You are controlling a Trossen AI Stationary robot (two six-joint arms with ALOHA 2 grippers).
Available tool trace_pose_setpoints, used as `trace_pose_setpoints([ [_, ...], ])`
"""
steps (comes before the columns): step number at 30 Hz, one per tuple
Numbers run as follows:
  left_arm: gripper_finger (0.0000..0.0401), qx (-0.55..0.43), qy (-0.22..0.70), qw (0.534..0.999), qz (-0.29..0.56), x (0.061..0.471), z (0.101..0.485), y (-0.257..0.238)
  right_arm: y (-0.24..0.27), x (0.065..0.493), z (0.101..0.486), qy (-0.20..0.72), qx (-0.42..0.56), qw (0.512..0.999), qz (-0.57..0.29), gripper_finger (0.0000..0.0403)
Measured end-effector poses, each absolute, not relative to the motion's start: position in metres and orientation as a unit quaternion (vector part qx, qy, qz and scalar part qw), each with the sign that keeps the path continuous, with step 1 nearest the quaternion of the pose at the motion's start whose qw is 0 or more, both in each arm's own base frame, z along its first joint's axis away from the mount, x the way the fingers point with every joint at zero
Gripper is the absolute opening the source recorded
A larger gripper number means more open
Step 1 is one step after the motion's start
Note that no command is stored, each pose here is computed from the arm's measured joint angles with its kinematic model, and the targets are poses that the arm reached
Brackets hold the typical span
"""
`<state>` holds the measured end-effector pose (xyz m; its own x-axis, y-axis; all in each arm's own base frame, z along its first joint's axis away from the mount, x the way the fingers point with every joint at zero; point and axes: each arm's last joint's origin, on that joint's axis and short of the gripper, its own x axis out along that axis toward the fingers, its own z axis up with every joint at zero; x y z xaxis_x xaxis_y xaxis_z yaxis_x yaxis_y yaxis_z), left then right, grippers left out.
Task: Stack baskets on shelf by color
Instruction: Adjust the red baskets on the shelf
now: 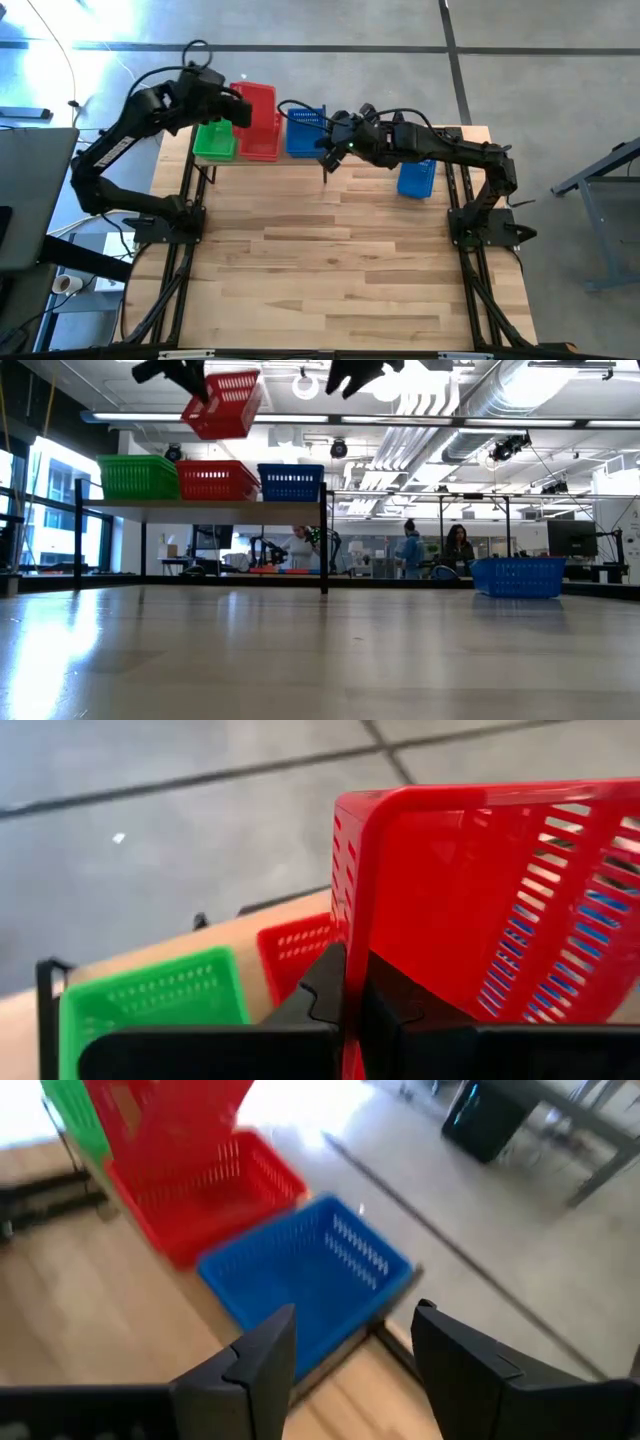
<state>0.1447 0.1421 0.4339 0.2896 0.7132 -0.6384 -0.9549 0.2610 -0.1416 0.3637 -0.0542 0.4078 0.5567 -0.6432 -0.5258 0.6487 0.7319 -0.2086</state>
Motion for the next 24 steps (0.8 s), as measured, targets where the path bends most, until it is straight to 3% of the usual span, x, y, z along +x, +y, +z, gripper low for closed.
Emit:
trace_pose_setpoints([
  [16, 0.0000, -0.384, 0.289, 0.698, 0.531, 0.147, 0.403, 0.185, -0.064, 0.356, 0.403, 0.348, 0.011, 0.882, -0.316, 0.0183],
  [24, 0.0000, -0.428, 0.301, 0.677, 0.517, 0.133, 0.408, 0.188, -0.064, 0.356, 0.403, 0.353, -0.001, 0.882, -0.312, 0.0183],
])
